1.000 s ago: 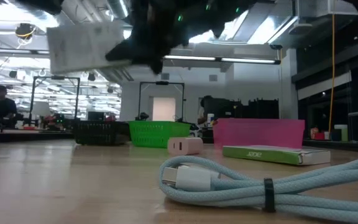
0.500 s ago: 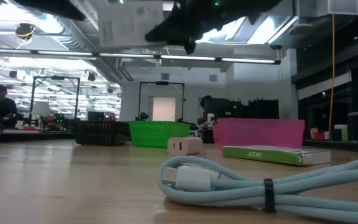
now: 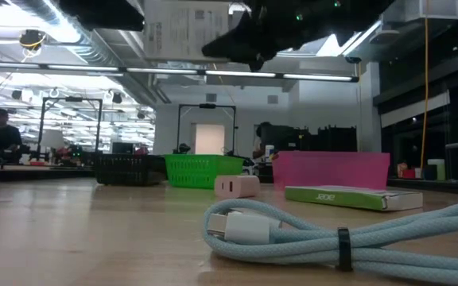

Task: Pick and place items into bin
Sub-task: Put the left white box into the black bin

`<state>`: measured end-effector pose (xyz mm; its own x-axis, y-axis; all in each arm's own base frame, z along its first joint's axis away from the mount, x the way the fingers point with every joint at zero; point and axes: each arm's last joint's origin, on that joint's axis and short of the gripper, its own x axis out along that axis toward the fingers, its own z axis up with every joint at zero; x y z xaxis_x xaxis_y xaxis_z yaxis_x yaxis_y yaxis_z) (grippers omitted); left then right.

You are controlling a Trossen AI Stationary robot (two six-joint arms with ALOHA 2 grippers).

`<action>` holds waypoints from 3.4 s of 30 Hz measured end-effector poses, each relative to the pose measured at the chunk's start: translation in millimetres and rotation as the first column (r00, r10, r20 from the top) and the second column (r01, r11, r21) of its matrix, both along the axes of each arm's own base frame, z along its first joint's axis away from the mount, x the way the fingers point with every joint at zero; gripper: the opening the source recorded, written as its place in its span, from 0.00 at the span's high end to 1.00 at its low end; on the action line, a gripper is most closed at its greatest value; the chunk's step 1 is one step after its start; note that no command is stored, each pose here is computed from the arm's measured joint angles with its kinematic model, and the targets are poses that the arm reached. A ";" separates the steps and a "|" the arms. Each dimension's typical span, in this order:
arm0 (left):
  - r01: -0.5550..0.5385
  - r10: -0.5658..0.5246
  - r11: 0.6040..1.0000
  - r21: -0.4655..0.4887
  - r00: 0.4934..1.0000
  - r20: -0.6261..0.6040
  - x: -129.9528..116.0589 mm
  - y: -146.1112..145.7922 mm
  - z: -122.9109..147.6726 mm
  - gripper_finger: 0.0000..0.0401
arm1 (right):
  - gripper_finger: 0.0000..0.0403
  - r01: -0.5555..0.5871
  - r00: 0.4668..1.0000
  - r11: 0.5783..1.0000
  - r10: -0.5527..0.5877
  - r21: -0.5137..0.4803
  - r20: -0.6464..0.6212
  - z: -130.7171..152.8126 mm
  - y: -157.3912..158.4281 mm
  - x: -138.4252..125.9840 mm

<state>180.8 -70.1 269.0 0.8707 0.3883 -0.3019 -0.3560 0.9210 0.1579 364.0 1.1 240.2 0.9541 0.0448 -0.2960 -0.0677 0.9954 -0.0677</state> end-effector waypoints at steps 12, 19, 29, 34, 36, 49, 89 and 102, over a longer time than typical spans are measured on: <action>0.015 -0.015 0.997 -0.070 1.000 0.015 11.8 14.8 1.1 0.52 | 0.97 -0.004 1.000 1.000 0.004 -0.026 0.029 -0.4 -1.3 -0.5; 0.073 -0.071 0.994 -0.081 0.997 0.025 15.6 18.2 3.4 0.56 | 0.97 -0.003 1.000 1.000 0.004 -0.027 0.028 -0.5 -1.5 -0.5; 0.123 -0.118 0.989 -0.081 0.991 0.062 18.3 18.3 7.8 0.67 | 0.97 -0.005 1.000 1.000 0.006 -0.027 0.028 -0.5 -1.4 -0.5; 0.124 -0.121 0.990 -0.067 0.992 0.043 20.8 17.5 5.3 0.74 | 0.96 -0.009 1.000 1.000 0.010 -0.027 0.029 -0.4 -1.1 -0.5; 0.128 -0.127 0.990 -0.050 0.992 0.028 21.9 17.2 3.8 0.79 | 0.96 -0.010 1.000 1.000 0.011 -0.027 0.029 -0.5 -1.0 -0.5; 0.146 -0.146 0.989 0.018 0.988 0.050 11.2 20.9 14.9 0.90 | 0.89 0.000 0.996 0.999 0.003 -0.036 0.084 5.5 -1.7 1.2; -0.238 0.235 0.971 0.036 0.969 0.072 -16.2 38.9 19.2 0.90 | 0.87 0.233 0.964 0.972 -0.236 0.037 0.126 11.2 -7.7 -0.4; -0.416 0.417 0.909 -0.026 0.906 0.067 -24.8 43.4 -1.3 0.90 | 0.87 0.167 0.977 0.986 -0.164 -0.017 0.140 1.5 -5.1 -34.4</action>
<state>156.0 -26.7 267.7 0.6491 0.7175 -0.2530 -0.7174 0.6879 0.1102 329.5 -4.0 241.6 0.9793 -0.1237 -0.1604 0.1097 0.9896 -0.0932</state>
